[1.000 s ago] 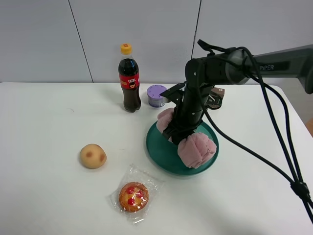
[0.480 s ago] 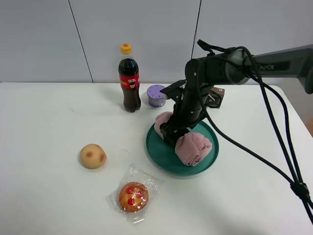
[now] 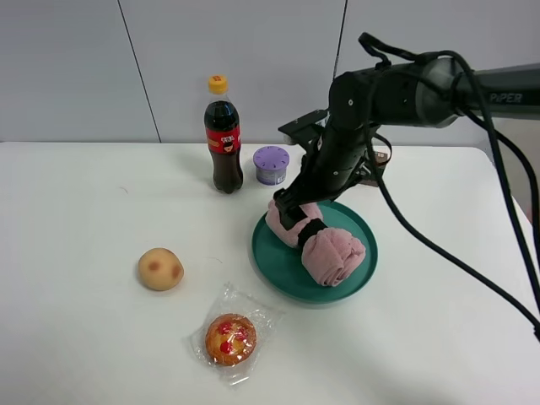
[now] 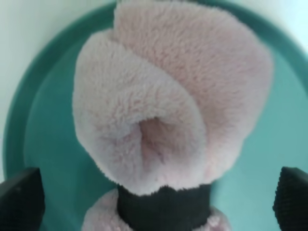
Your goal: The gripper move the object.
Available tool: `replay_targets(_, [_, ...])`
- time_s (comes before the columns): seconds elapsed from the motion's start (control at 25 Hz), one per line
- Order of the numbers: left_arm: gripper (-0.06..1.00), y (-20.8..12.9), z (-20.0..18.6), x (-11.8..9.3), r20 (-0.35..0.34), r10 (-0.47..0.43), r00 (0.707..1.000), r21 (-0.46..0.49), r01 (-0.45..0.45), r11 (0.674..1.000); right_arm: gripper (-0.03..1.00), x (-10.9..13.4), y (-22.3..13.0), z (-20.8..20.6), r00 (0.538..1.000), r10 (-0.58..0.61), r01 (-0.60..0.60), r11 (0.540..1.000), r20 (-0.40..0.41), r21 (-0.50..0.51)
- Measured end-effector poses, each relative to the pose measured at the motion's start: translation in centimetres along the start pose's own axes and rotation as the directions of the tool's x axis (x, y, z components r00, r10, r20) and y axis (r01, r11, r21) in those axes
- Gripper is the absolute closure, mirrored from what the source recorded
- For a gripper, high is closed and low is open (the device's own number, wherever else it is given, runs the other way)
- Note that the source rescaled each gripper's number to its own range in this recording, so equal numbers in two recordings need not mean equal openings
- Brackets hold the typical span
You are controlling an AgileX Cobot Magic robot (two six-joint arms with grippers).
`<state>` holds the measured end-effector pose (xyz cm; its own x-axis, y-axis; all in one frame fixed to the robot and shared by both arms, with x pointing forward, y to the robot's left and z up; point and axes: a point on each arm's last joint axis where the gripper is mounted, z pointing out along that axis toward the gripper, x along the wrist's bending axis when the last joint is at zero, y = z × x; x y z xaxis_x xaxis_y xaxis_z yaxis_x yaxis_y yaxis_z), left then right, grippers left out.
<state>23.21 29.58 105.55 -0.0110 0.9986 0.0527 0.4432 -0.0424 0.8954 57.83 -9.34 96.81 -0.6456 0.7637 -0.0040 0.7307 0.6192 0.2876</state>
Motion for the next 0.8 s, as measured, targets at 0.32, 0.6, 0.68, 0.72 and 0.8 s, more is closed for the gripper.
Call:
replay_targets(0.32, [-0.06, 0.0, 0.0, 0.0, 0.000, 0.000, 1.000, 0.000, 0.000, 1.000, 0.06, -2.5, -0.8, -5.0, 0.981, 0.192, -0.190, 0.980, 0.031, -0.056])
replay_targets(0.6, [-0.06, 0.0, 0.0, 0.0, -0.001, 0.000, 1.000, 0.000, 0.000, 1.000, 0.06, -6.9, -3.2, -8.7, 0.944, 0.320, -0.316, 0.947, 0.083, -0.065])
replay_targets(0.68, [-0.06, 0.0, 0.0, 0.0, -0.001, 0.000, 1.000, 0.000, 0.000, 1.000, 0.06, -8.2, -4.0, -9.8, 0.930, 0.351, -0.345, 0.936, 0.107, -0.075])
replay_targets(0.72, [-0.06, 0.0, 0.0, 0.0, -0.001, 0.000, 1.000, 0.000, 0.000, 1.000, 0.06, -9.0, -4.5, -10.4, 0.920, 0.373, -0.366, 0.927, 0.117, -0.080])
replay_targets(0.8, [-0.06, 0.0, 0.0, 0.0, -0.001, 0.000, 1.000, 0.000, 0.000, 1.000, 0.06, -10.1, -5.4, -11.3, 0.903, 0.408, -0.401, 0.913, 0.130, -0.082])
